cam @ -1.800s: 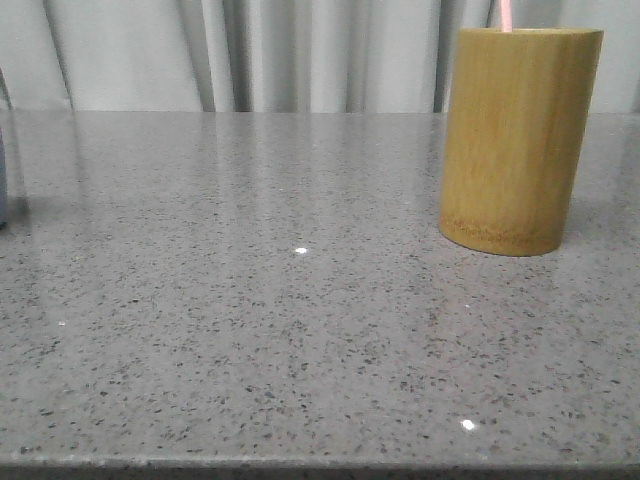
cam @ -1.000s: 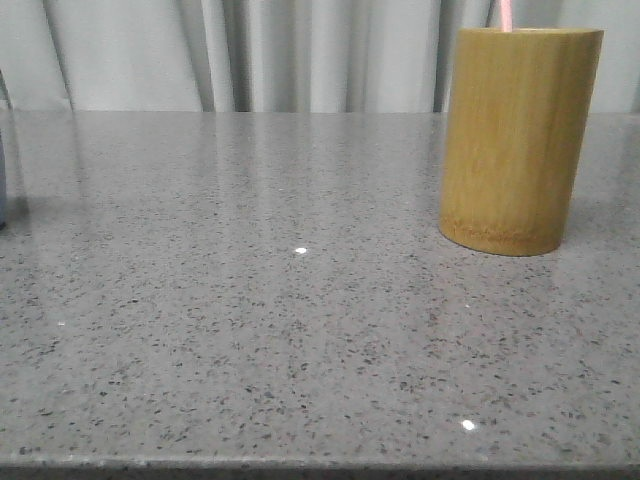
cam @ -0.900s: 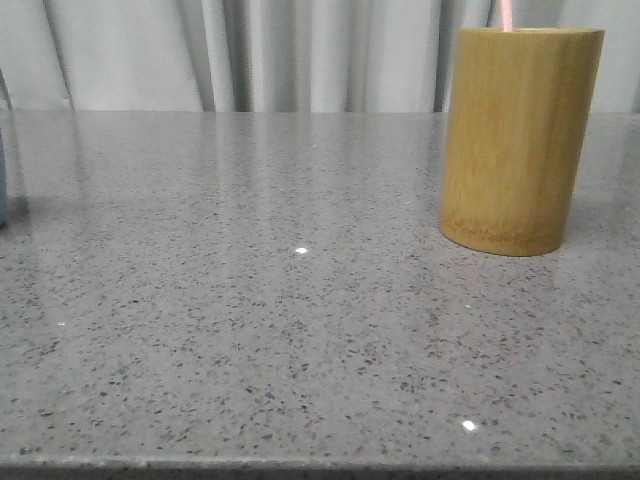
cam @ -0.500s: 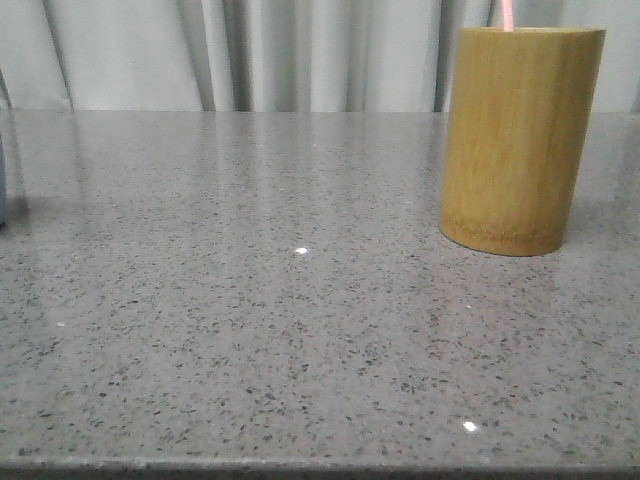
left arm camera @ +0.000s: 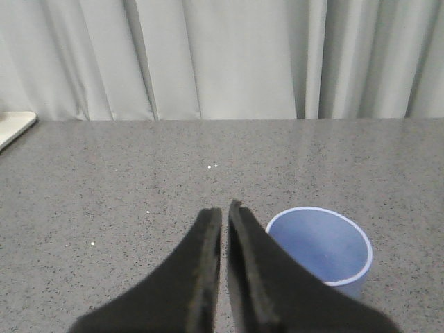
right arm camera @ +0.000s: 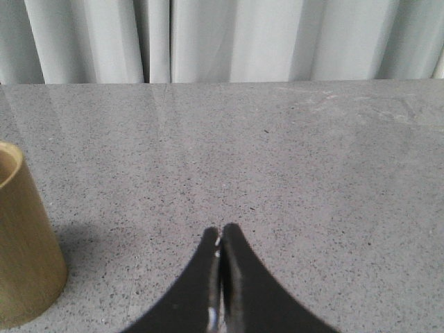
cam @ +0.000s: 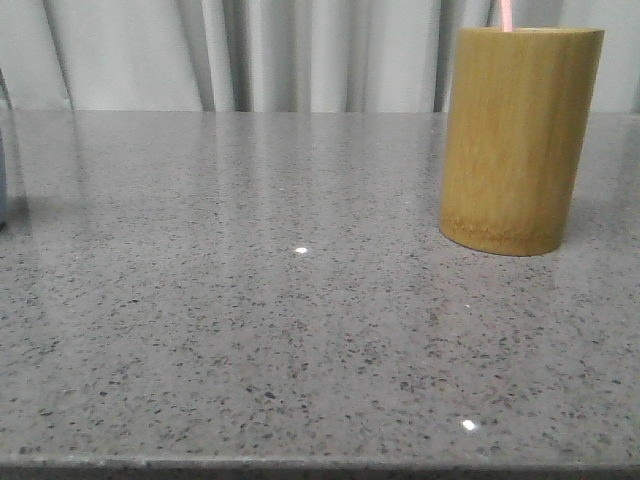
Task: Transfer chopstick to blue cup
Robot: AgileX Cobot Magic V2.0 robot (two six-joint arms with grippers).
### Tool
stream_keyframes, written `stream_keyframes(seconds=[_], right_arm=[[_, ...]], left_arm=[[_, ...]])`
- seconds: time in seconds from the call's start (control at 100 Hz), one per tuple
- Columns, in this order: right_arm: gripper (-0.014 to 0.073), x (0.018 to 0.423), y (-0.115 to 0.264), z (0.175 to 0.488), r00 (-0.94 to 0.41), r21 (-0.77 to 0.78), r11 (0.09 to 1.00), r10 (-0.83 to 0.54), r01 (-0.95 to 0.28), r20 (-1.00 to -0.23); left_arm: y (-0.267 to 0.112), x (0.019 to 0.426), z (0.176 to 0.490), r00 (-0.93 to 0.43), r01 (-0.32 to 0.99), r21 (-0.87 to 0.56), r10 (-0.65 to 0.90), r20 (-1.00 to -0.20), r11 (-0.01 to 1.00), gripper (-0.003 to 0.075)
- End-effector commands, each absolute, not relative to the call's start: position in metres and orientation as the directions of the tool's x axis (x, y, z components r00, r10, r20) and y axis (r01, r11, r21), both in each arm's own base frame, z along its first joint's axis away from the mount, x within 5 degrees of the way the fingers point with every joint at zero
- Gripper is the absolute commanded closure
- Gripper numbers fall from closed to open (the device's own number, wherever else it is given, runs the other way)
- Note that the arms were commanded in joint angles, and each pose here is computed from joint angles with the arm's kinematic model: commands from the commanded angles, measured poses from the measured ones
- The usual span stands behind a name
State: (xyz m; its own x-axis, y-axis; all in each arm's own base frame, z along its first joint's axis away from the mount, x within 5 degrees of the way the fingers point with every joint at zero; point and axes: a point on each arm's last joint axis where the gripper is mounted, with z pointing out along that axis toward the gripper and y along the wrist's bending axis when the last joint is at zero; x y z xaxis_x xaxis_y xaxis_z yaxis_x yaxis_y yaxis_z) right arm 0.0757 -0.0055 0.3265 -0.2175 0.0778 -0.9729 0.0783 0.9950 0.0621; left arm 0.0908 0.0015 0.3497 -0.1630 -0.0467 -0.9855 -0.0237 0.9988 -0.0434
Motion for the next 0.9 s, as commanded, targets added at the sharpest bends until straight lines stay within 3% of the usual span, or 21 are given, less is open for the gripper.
stream_keyframes(seconds=[0.0, 0.11, 0.21, 0.63, 0.89], right_arm=[[0.0509, 0.086, -0.006, 0.352, -0.147, 0.058, 0.996, 0.068, 0.071, -0.987], [0.0315, 0.095, -0.006, 0.359, -0.161, 0.058, 0.996, 0.069, 0.072, -0.985], [0.0192, 0.100, -0.006, 0.361, -0.172, 0.057, 0.996, 0.069, 0.073, -0.983], [0.0183, 0.100, -0.005, 0.361, -0.164, 0.089, 0.994, 0.098, 0.064, -0.982], [0.0183, 0.100, -0.005, 0.362, -0.160, 0.089, 0.994, 0.098, 0.064, -0.982]], left_arm=[[0.002, 0.104, 0.370, -0.117, -0.024, -0.056, -0.058, -0.991, 0.998, 0.0545], [0.002, 0.115, 0.375, -0.137, -0.024, -0.061, -0.064, -0.989, 0.998, 0.0401], [0.003, 0.119, 0.374, -0.144, -0.025, -0.062, -0.065, -0.987, 0.998, 0.0367], [0.003, 0.121, 0.375, -0.147, -0.025, -0.063, -0.066, -0.987, 0.998, 0.0373], [0.003, 0.163, 0.385, -0.388, -0.021, -0.073, -0.075, -0.919, 0.997, 0.0363]])
